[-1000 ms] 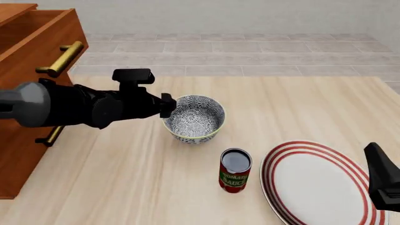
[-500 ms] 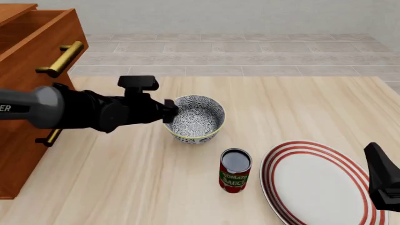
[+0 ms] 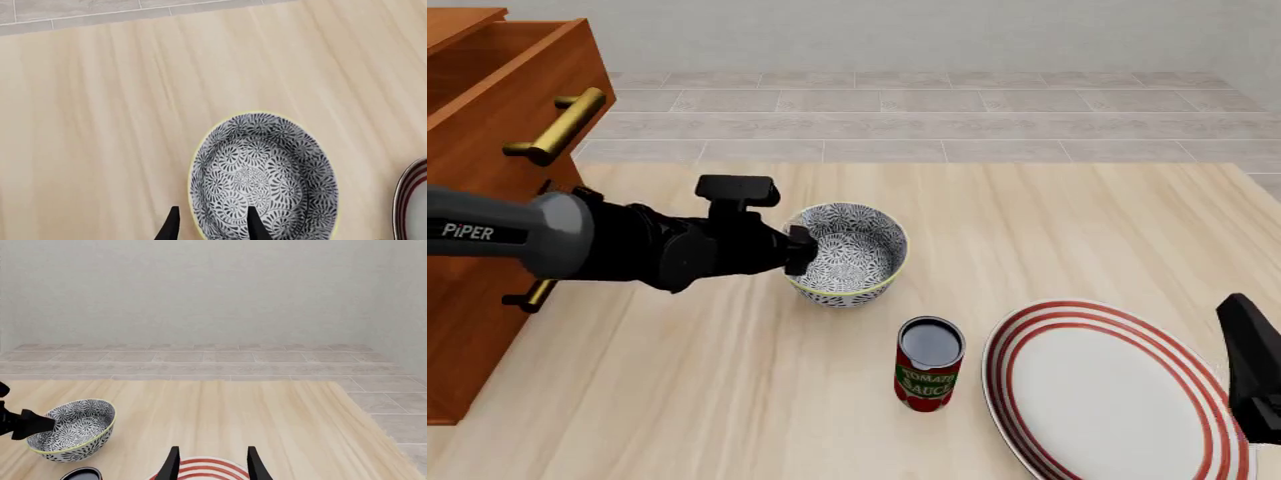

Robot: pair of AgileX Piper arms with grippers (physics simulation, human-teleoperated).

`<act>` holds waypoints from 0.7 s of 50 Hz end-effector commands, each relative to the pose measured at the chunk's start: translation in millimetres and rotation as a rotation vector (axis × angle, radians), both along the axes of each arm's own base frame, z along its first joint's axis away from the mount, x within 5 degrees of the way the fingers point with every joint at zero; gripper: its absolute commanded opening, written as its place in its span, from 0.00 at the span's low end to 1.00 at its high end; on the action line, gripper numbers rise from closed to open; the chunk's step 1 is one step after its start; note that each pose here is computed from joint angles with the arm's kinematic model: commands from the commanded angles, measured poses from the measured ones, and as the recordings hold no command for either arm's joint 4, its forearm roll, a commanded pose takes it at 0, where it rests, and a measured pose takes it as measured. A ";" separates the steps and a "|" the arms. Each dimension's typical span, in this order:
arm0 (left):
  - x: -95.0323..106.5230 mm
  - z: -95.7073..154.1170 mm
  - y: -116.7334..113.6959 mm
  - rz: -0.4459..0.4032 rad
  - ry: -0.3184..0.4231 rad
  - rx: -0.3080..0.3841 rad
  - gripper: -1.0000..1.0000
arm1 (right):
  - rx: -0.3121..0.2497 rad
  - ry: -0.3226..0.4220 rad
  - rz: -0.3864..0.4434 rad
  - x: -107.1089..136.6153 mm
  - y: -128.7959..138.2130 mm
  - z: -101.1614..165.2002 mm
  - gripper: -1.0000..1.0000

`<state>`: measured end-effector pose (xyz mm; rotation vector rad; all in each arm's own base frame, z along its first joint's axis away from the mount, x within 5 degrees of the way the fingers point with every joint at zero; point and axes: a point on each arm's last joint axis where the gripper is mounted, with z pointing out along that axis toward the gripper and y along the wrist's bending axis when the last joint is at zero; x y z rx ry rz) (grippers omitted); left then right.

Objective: Put the bowl on top of the cabinet.

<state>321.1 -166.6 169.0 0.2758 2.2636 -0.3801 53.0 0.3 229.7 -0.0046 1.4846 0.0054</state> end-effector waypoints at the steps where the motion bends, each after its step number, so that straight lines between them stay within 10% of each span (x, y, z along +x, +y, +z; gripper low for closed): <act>1: 2.2 -7.7 -1.9 -0.002 0.009 0.005 1.00 | 0.000 0.000 0.005 -3.9 0.2 13.1 1.00; 35: 20.9 -26.1 1.5 0.020 0.026 0.024 1.00 | 0.001 0.000 0.004 -2.3 0.2 7.7 1.00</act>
